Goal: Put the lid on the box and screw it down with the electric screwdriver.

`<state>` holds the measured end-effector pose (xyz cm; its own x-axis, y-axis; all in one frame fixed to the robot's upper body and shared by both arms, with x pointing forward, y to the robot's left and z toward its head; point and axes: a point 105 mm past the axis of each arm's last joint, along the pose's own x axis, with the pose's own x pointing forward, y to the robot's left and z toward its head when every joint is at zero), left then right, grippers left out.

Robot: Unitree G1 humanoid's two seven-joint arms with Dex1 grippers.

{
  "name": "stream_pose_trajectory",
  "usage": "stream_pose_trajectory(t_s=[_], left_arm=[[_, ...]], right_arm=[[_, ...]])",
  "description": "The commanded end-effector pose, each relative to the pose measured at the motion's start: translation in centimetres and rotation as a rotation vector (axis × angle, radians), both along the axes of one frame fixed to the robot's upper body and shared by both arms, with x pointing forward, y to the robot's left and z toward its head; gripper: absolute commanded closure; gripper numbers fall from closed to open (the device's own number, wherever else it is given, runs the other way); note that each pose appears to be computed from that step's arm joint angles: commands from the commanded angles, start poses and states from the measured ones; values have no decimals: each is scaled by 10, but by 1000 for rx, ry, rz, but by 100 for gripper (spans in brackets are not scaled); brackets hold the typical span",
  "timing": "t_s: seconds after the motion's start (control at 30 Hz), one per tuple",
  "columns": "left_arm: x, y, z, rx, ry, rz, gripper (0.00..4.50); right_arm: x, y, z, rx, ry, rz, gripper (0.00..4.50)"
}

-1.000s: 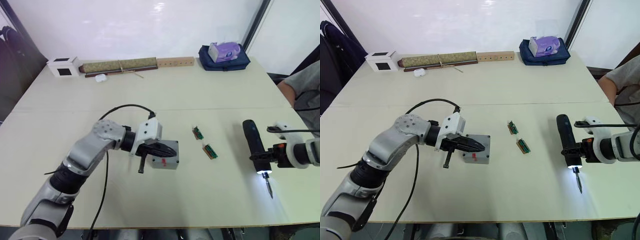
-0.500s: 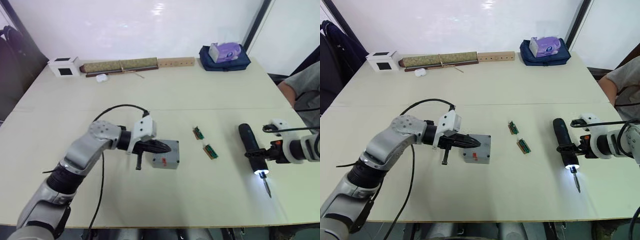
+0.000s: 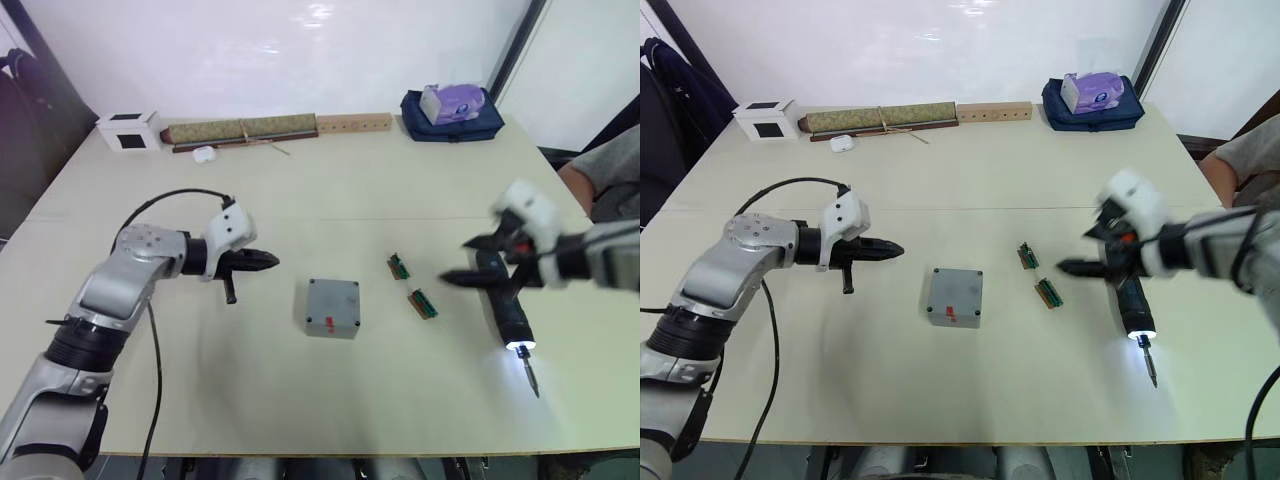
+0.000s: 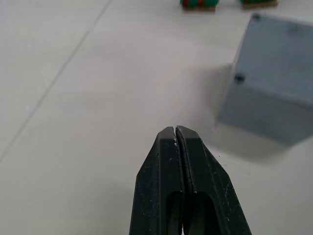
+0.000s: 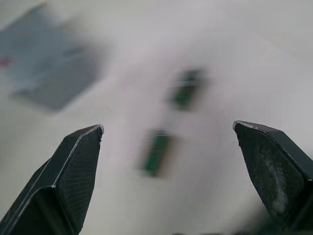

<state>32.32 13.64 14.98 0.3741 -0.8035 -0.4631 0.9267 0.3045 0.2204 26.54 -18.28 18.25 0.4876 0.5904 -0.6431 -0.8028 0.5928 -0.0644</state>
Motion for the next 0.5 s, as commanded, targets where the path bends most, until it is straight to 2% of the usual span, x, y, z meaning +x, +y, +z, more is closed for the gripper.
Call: stream_pose_trajectory(t_s=[0.03, 0.13, 0.23, 0.43, 0.5], left_arm=[[-11, -11, -7, -24, 31, -47, 450], [-20, -22, -22, -17, 60, -78, 450], [-23, -32, -37, 33, 55, -83, 450], [-21, -48, -39, 27, 41, -107, 450], [-19, -56, -36, 26, 21, -131, 450]], right_arm=[[-24, 33, -24, 20, 24, 159, 2], [-28, 55, -46, 104, 44, 177, 2], [-24, 68, -65, 122, 43, 160, 2], [-27, 86, -68, 165, 52, 195, 2], [-34, 94, -67, 199, 74, 234, 2]])
